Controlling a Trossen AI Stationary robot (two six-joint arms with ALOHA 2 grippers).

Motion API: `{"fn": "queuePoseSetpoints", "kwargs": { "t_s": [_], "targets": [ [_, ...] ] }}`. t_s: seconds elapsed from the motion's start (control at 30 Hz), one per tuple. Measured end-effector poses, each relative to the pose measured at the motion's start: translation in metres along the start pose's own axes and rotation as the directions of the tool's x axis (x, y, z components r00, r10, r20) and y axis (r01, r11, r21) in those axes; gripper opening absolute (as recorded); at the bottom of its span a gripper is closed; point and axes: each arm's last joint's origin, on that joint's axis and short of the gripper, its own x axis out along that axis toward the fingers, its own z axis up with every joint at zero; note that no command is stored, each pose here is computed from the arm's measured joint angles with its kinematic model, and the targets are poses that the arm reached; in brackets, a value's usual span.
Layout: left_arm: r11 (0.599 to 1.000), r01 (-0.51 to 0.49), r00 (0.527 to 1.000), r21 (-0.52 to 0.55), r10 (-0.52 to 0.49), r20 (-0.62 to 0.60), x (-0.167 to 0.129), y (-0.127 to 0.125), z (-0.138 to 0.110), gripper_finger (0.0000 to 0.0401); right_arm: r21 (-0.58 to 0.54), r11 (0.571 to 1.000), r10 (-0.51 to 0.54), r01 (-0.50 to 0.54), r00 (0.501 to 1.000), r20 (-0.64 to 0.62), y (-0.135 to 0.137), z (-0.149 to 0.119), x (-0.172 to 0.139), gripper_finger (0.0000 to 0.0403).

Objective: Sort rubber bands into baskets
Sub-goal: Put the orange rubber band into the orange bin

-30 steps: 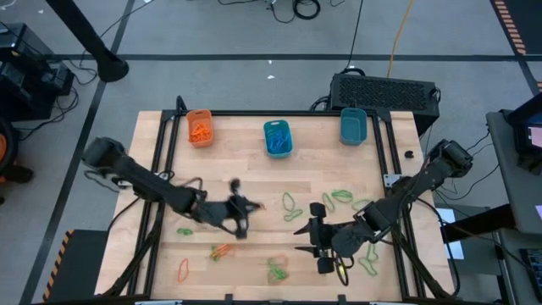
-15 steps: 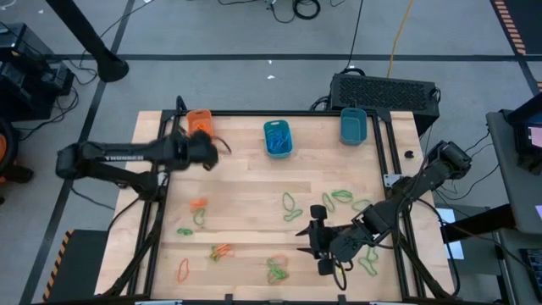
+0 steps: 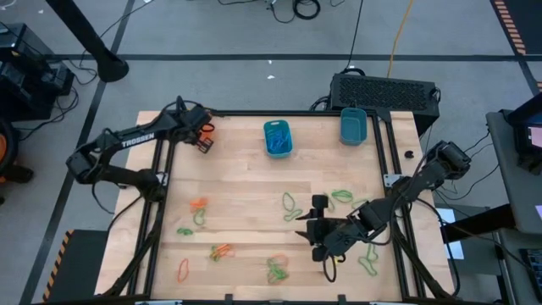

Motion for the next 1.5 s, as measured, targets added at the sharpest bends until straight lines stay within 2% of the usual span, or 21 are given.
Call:
{"fn": "queuePoseSetpoints", "kwargs": {
  "t_s": [0.3, 0.7, 0.8, 1.03, 1.23, 1.33, 1.5],
  "targets": [
    [1.000, 0.001, 0.995, 0.024, -0.003, 0.095, 0.015, -0.005, 0.018, 0.0013, 0.026, 1.000, -0.009, 0.010, 1.000, -0.024, -0.002, -0.009, 0.004, 0.0171],
    [0.999, -0.035, 0.997, 0.034, 0.033, 0.068, 0.021, -0.007, 0.018, 0.0019, 0.026, 1.000, -0.009, 0.009, 1.000, -0.024, -0.002, -0.009, 0.004, 0.0171],
    [0.998, -0.038, 0.997, 0.055, 0.035, 0.067, 0.021, -0.007, 0.018, 0.0042, 0.026, 1.000, -0.009, 0.009, 1.000, -0.024, -0.002, -0.009, 0.004, 0.0171],
    [0.995, -0.082, 0.994, 0.056, 0.078, 0.074, 0.021, -0.005, 0.018, 0.0130, 0.026, 1.000, -0.009, 0.009, 1.000, -0.025, -0.002, -0.009, 0.004, 0.0171],
    [0.994, -0.089, 0.994, 0.063, 0.085, 0.063, 0.014, -0.004, 0.021, 0.0152, 0.026, 1.000, -0.009, 0.009, 1.000, -0.025, -0.002, -0.009, 0.004, 0.0171],
    [0.996, -0.026, 0.999, 0.091, 0.024, 0.024, -0.002, -0.006, 0.027, 0.0153, 0.020, 1.000, -0.009, 0.009, 1.000, -0.024, -0.002, -0.009, 0.004, 0.0171],
    [0.975, 0.166, 0.986, 0.150, -0.159, -0.057, -0.042, -0.022, 0.033, 0.0153, 0.014, 1.000, -0.006, 0.006, 1.000, -0.015, -0.002, -0.008, 0.004, 0.0171]
  ]
}}
